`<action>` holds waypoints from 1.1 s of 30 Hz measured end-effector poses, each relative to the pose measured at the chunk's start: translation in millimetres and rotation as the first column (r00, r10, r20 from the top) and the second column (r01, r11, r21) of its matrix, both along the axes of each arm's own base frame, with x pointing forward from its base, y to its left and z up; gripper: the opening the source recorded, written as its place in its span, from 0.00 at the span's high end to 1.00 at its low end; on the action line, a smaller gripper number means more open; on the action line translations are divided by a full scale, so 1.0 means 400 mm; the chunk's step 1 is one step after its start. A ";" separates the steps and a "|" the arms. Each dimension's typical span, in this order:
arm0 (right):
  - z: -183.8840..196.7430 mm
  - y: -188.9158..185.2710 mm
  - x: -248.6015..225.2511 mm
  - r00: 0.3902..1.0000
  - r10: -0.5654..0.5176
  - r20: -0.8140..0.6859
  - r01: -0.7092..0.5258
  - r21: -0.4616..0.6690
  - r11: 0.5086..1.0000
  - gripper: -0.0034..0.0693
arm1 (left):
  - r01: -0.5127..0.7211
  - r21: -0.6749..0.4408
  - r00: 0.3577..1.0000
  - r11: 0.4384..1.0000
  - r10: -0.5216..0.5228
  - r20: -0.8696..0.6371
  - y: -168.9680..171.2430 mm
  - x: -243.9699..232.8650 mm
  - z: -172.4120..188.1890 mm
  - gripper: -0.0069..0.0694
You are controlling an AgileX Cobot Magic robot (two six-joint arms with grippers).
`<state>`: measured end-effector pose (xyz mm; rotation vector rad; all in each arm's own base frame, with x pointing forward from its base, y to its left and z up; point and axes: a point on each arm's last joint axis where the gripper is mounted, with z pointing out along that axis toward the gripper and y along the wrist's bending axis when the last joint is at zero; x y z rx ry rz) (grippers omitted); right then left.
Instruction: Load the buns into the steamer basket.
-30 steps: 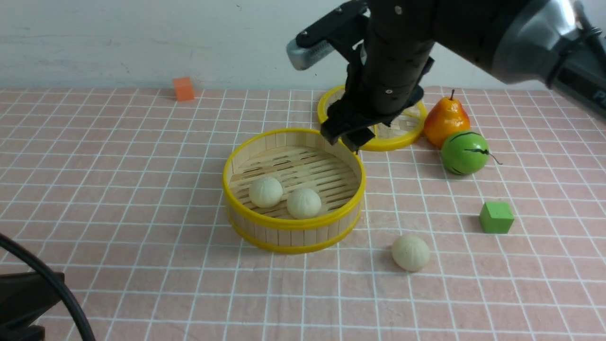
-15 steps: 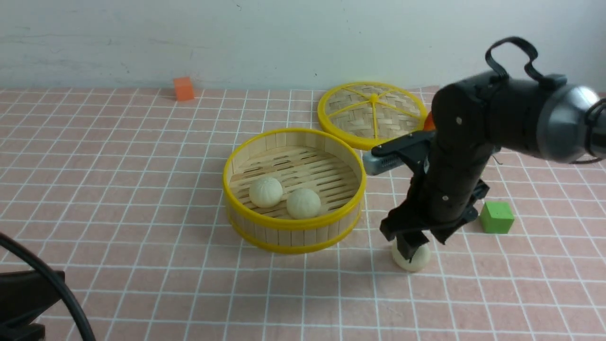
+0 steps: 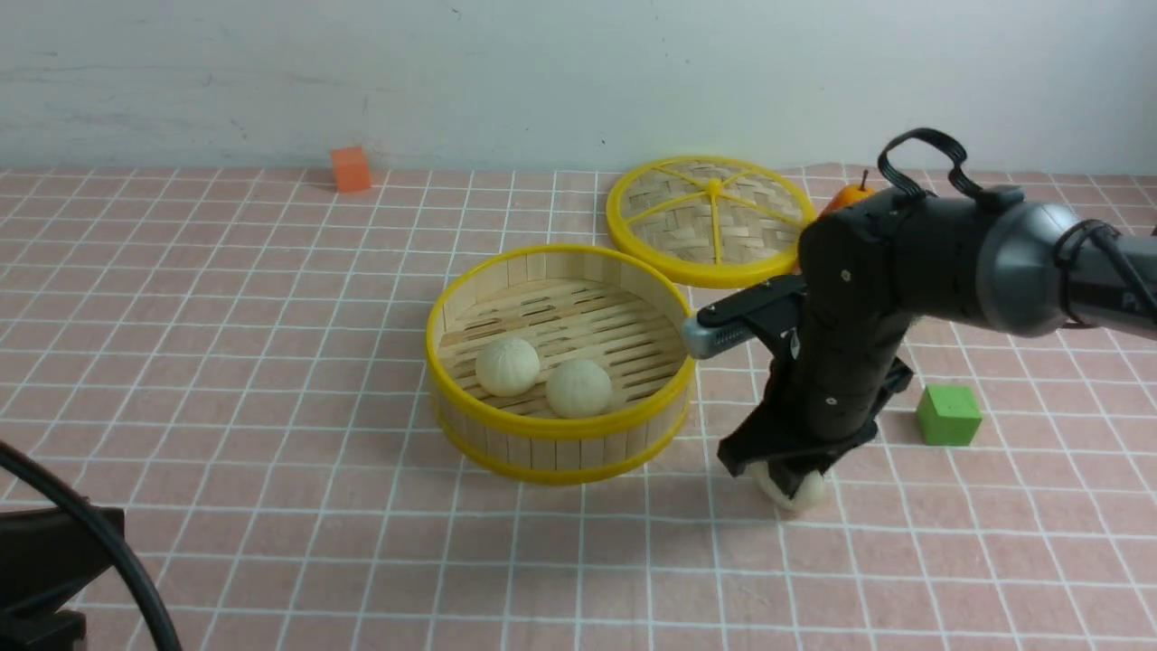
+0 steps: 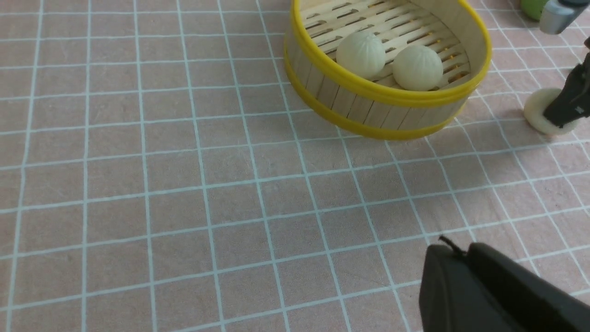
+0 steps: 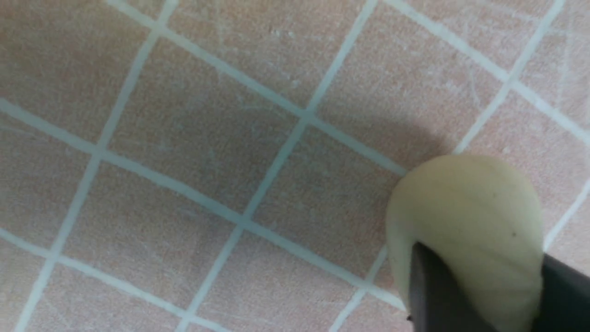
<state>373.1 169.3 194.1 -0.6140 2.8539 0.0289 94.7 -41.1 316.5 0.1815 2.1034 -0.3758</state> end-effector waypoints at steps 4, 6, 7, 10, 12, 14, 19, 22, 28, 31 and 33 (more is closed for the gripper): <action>0.104 0.039 0.033 0.994 0.040 0.097 -0.043 0.030 0.999 0.93 | 0.000 0.000 1.000 1.000 0.000 0.000 0.000 0.000 0.000 0.86; 0.157 0.066 0.043 0.985 0.060 0.161 -0.070 0.056 0.996 0.93 | 0.000 0.001 1.000 1.000 0.000 0.001 0.000 0.000 0.000 0.86; 0.190 0.085 0.047 0.976 0.069 0.205 -0.086 0.075 0.994 0.93 | 0.000 0.001 1.000 1.000 0.000 0.001 0.000 0.000 0.000 0.86; 0.261 0.137 0.060 0.940 0.093 0.329 -0.142 0.129 0.981 0.93 | 0.000 0.001 1.000 1.000 0.000 0.001 0.000 0.000 0.000 0.86; 0.275 0.155 0.070 0.921 0.095 0.378 -0.162 0.148 0.976 0.93 | 0.000 0.001 1.000 1.000 0.000 0.001 0.000 0.000 0.000 0.86; 0.252 0.176 0.098 0.905 0.093 0.415 -0.174 0.162 0.971 0.92 | 0.000 0.001 1.000 1.000 0.000 0.001 0.000 0.000 0.000 0.86; 0.123 0.202 0.142 0.925 0.108 0.364 -0.169 0.140 0.976 0.87 | 0.000 -0.003 1.000 1.000 0.000 -0.001 0.000 0.000 0.000 0.86; 0.036 0.214 0.163 0.937 0.116 0.328 -0.166 0.126 0.978 0.74 | 0.001 -0.006 1.000 1.000 -0.001 -0.003 -0.001 0.000 0.000 0.86; 0.012 0.218 0.171 0.944 0.064 0.324 -0.119 0.153 0.981 0.42 | 0.000 -0.003 1.000 1.000 -0.001 -0.009 0.000 -0.001 -0.001 0.86; 0.031 0.216 0.170 0.946 0.038 0.323 -0.096 0.163 0.982 0.27 | 0.000 0.000 1.000 1.000 0.000 -0.017 0.000 -0.002 -0.003 0.86; 0.070 0.213 0.166 0.945 0.030 0.326 -0.088 0.164 0.982 0.19 | 0.000 0.000 1.000 1.000 0.000 -0.018 0.000 -0.002 -0.003 0.86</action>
